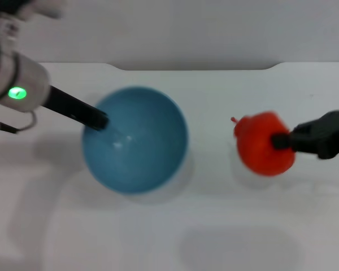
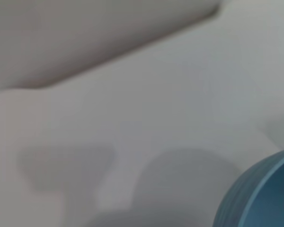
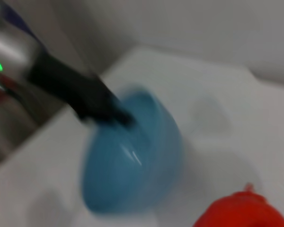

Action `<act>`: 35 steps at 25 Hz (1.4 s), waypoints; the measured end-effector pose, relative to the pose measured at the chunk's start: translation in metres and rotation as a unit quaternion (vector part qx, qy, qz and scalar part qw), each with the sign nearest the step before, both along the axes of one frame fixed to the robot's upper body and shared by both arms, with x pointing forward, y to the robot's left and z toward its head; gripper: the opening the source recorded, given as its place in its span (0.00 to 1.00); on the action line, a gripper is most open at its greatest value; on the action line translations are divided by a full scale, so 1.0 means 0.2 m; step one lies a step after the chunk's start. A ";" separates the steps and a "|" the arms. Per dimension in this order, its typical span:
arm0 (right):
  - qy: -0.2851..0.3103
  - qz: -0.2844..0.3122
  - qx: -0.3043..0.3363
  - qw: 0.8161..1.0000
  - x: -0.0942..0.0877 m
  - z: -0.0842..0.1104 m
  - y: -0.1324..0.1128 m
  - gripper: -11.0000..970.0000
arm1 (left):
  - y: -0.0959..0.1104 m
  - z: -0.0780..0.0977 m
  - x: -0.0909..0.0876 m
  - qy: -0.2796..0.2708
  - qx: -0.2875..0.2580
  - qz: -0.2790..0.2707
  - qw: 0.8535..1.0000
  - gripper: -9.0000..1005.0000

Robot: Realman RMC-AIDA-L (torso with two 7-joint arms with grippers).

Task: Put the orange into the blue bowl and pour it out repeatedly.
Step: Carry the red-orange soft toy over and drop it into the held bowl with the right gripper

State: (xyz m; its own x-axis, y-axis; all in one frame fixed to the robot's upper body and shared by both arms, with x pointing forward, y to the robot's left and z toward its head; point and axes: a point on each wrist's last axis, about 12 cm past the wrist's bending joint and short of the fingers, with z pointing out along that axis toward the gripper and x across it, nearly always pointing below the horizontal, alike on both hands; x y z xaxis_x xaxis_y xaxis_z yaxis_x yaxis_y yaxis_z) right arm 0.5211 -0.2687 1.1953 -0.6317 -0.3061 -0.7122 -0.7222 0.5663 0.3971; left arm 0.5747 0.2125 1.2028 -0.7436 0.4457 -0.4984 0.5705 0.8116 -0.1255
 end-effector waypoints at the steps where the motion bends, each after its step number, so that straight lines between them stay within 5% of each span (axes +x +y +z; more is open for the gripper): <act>1: -0.012 0.005 0.015 1.000 -0.02 0.03 -0.02 0.04 | -0.07 -0.02 0.00 0.014 0.010 -0.020 1.000 0.01; 7: -0.098 0.060 0.090 0.989 -0.07 0.21 -0.04 0.04 | -0.36 -0.11 0.02 0.057 0.061 -0.095 0.992 0.01; 12: -0.117 0.097 0.100 0.983 -0.04 0.26 0.03 0.04 | -0.51 -0.10 0.04 0.056 0.080 -0.128 0.987 0.01; 26: -0.051 0.130 0.035 0.990 0.10 0.09 0.25 0.06 | -0.56 -0.06 0.05 0.053 0.050 -0.135 0.988 0.01; 35: -0.019 0.134 -0.014 0.991 0.11 0.04 0.30 0.24 | -0.55 -0.05 0.06 0.050 0.049 -0.132 0.989 0.01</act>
State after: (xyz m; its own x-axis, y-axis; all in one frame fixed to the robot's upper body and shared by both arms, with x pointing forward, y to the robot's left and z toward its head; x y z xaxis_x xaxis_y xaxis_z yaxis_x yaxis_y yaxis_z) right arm 0.5426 -0.2086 1.2040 -0.4986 -0.4788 -0.7226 -0.8619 0.3622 0.3547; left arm 0.5860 0.1019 1.1927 -0.6380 0.6730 -0.3742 0.7529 0.6471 -0.1201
